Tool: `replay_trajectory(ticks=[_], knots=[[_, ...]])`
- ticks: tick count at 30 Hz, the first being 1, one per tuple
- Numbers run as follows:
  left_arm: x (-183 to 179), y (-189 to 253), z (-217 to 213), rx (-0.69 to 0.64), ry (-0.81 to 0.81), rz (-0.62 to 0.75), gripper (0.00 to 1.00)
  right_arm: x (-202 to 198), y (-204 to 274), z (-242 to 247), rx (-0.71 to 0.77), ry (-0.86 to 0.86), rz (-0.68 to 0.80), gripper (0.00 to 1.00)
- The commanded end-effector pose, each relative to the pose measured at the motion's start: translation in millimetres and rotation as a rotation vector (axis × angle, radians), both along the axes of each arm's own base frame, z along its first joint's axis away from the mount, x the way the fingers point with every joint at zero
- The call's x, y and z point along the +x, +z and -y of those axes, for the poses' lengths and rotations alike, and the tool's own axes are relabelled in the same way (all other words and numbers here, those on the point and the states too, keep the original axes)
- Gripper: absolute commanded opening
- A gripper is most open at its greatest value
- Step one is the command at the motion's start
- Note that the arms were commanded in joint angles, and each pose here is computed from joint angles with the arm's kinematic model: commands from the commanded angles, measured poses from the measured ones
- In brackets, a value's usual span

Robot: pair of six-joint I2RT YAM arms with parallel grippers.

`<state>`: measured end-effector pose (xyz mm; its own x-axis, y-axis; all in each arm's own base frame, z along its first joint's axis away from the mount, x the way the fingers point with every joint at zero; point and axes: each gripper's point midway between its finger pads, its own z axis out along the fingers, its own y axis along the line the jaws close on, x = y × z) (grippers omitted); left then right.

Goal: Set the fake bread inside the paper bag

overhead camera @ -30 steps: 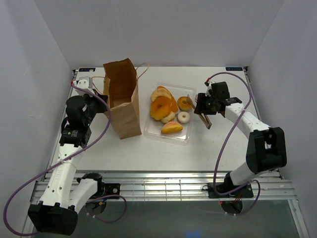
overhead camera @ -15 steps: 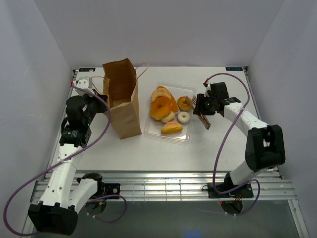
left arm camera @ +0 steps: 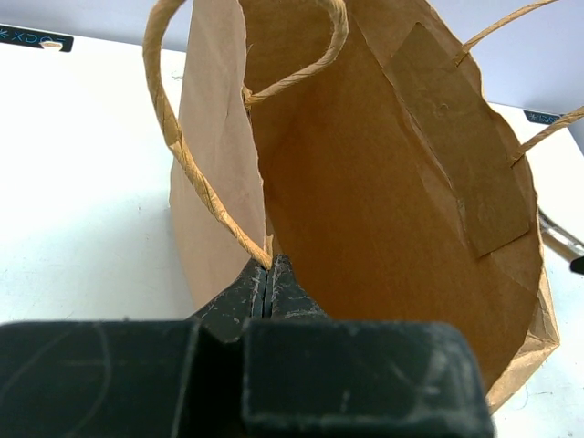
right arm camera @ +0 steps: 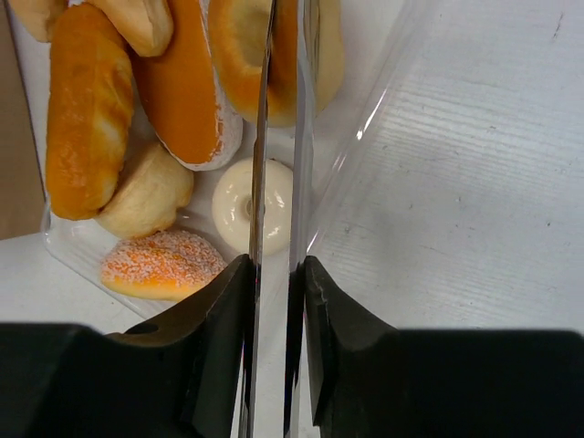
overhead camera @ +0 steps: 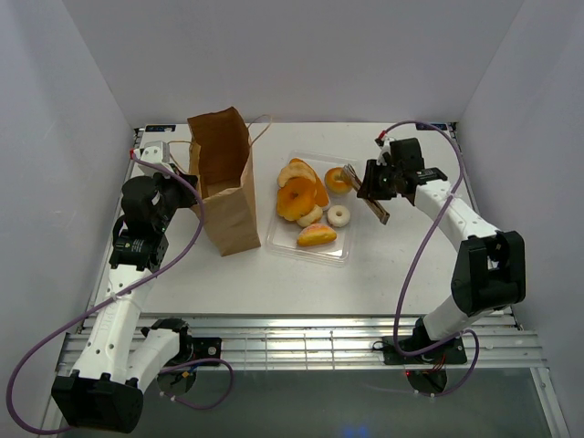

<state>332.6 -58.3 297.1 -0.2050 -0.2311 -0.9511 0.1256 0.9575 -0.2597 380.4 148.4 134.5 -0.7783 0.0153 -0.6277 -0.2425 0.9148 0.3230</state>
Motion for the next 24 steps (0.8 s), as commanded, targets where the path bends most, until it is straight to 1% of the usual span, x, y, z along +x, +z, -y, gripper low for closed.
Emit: replay_trajectory(ticks=[1,2,8,12,14,15,18,19,21,22,24], knots=[[-4.3,9.4,-1.5,0.009,0.005,0.033,0.00,11.0,61.7,-6.0,0.050,0.018,0.130,0.25],[-4.2,9.4,-2.0,0.009,0.008,0.033,0.00,8.4,66.2,-5.6,0.049,0.020,0.127,0.25],[-4.2,9.2,-2.3,0.009,0.009,0.037,0.00,-1.8,128.4,-1.0,0.057,0.026,0.242,0.25],[-3.1,5.8,-2.0,0.007,0.010,0.028,0.00,-22.6,174.3,-7.4,0.102,0.077,0.319,0.25],[-3.4,7.5,-2.1,0.006,0.010,0.034,0.00,-30.9,192.3,-14.4,0.114,0.108,0.354,0.25],[-3.8,7.3,-2.1,0.006,0.010,0.034,0.00,-36.2,211.4,-18.2,0.131,0.128,0.394,0.25],[-4.1,7.5,-2.3,0.005,0.011,0.037,0.00,-48.3,236.2,-32.4,0.146,0.175,0.434,0.26],[-4.4,8.0,-2.4,0.005,0.011,0.038,0.00,-55.1,254.6,-41.2,0.160,0.202,0.465,0.27],[-4.1,7.9,-1.5,0.003,0.009,0.038,0.00,-58.4,270.7,-51.1,0.171,0.227,0.489,0.27],[-4.4,8.0,-1.3,0.003,0.007,0.039,0.00,-66.7,290.7,-62.4,0.190,0.263,0.530,0.27],[-4.1,7.1,-0.1,0.000,0.001,0.036,0.00,-71.4,299.0,-75.6,0.207,0.297,0.533,0.27]])
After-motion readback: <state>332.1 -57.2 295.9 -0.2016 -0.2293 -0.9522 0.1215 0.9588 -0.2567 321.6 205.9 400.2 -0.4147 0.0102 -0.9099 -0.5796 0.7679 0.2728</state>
